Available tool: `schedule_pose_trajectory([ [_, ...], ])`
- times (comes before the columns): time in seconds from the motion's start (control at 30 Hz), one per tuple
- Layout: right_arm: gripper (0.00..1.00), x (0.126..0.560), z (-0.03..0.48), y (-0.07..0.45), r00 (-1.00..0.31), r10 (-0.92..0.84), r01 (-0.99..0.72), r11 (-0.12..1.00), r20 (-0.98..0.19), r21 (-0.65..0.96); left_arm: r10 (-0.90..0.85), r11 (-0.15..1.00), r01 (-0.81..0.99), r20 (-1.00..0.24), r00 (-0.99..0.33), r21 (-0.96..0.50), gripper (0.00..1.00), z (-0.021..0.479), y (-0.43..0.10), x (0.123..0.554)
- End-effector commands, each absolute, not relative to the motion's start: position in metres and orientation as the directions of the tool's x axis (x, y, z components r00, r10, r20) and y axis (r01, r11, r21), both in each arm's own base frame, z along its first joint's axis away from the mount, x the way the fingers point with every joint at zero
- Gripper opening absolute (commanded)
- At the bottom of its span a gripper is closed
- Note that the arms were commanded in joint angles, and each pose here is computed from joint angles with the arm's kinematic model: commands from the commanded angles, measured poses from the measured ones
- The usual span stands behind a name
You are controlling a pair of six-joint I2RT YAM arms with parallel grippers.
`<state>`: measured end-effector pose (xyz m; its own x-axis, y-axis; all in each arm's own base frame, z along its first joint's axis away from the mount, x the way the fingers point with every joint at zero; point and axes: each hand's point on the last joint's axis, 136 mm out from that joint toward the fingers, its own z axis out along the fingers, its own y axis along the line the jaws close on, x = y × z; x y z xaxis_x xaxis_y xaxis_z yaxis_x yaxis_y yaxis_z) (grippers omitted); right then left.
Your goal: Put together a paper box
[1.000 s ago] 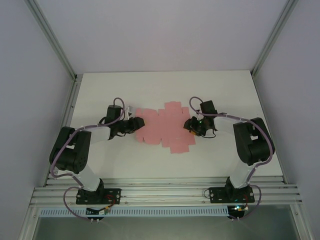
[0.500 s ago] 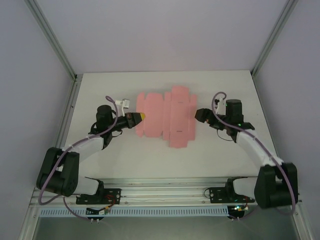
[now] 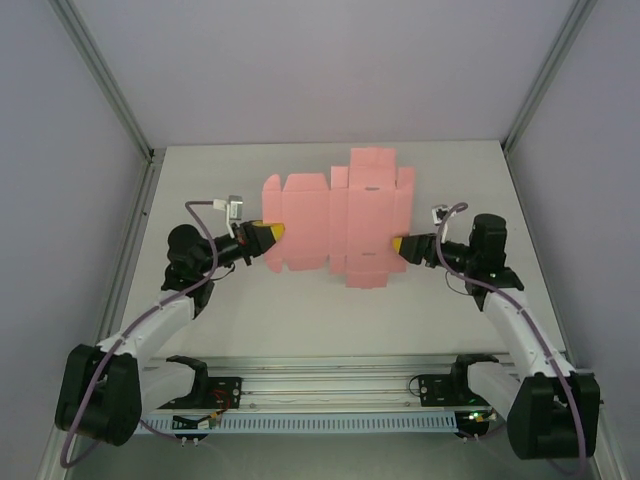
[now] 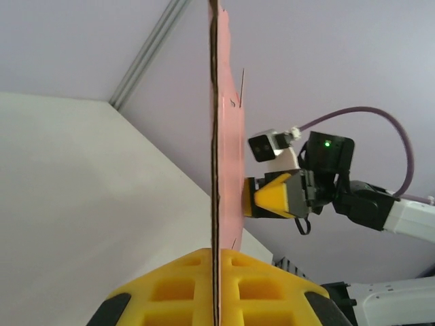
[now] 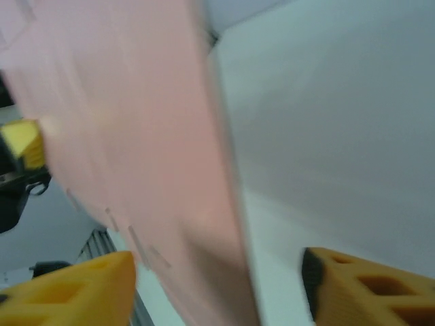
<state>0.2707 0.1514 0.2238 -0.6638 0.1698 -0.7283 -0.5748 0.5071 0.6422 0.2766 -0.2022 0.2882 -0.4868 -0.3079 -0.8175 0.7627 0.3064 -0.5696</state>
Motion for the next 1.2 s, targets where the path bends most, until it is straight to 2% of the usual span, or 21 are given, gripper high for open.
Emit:
schedule_pose_trajectory([
  [0.0,0.49,0.247,0.249,0.163,-0.580,0.120,-0.721,0.384,-0.806,0.576,-0.308,0.350,0.759,-0.832,-0.461,-0.549,0.00,0.284,-0.198,0.274],
  [0.07,0.39,0.240,0.260,0.165,-0.547,0.119,-0.757,0.352,-0.829,0.550,-0.310,0.357,0.754,-0.832,-0.460,-0.551,0.00,0.283,-0.197,0.273],
  [0.27,0.32,0.232,0.278,0.168,-0.503,0.096,-0.803,0.316,-0.859,0.505,-0.339,0.376,0.744,-0.830,-0.444,-0.552,0.00,0.285,-0.192,0.272],
  [0.47,0.00,0.232,0.283,0.169,-0.504,0.069,-0.812,0.301,-0.861,0.500,-0.367,0.401,0.710,-0.812,-0.454,-0.579,0.00,0.278,-0.188,0.277],
  [0.5,0.00,0.234,0.284,0.168,-0.497,0.070,-0.812,0.316,-0.865,0.491,-0.376,0.426,0.686,-0.805,-0.459,-0.590,0.12,0.275,-0.185,0.281],
  [0.53,0.00,0.236,0.285,0.167,-0.487,0.066,-0.810,0.338,-0.871,0.479,-0.380,0.459,0.655,-0.799,-0.466,-0.600,0.39,0.269,-0.181,0.285],
  [0.57,0.00,0.239,0.285,0.165,-0.474,0.053,-0.807,0.373,-0.879,0.458,-0.387,0.507,0.605,-0.789,-0.477,-0.614,0.73,0.262,-0.175,0.291],
  [0.6,0.00,0.242,0.284,0.162,-0.467,0.035,-0.800,0.409,-0.884,0.439,-0.390,0.560,0.553,-0.785,-0.481,-0.617,0.93,0.255,-0.168,0.296],
  [0.63,0.00,0.242,0.282,0.161,-0.457,0.007,-0.800,0.433,-0.890,0.414,-0.396,0.621,0.487,-0.782,-0.481,-0.614,1.00,0.248,-0.158,0.301],
  [0.7,0.00,0.256,0.280,0.153,-0.436,-0.047,-0.777,0.524,-0.899,0.349,-0.449,0.756,0.267,-0.770,-0.454,-0.598,1.00,0.233,-0.122,0.314],
  [0.8,0.00,0.260,0.282,0.153,-0.392,-0.231,-0.807,0.551,-0.890,0.213,-0.492,0.857,-0.062,-0.775,-0.397,-0.512,1.00,0.225,-0.064,0.315],
  [0.9,0.00,0.239,0.290,0.159,-0.330,-0.441,-0.903,0.405,-0.835,0.142,-0.435,0.897,-0.125,-0.794,-0.425,-0.425,1.00,0.238,-0.050,0.310],
  [1.07,0.00,0.206,0.327,0.172,-0.251,-0.612,-0.968,0.152,-0.750,0.200,-0.446,0.893,-0.163,-0.770,-0.456,-0.421,1.00,0.245,-0.049,0.315],
  [1.13,0.00,0.201,0.318,0.175,-0.225,-0.695,-0.971,0.100,-0.683,0.217,-0.454,0.888,-0.158,-0.766,-0.455,-0.432,1.00,0.246,-0.052,0.320],
  [1.17,0.00,0.205,0.305,0.173,-0.230,-0.750,-0.968,0.110,-0.621,0.226,-0.459,0.885,-0.157,-0.764,-0.455,-0.438,1.00,0.246,-0.053,0.323],
])
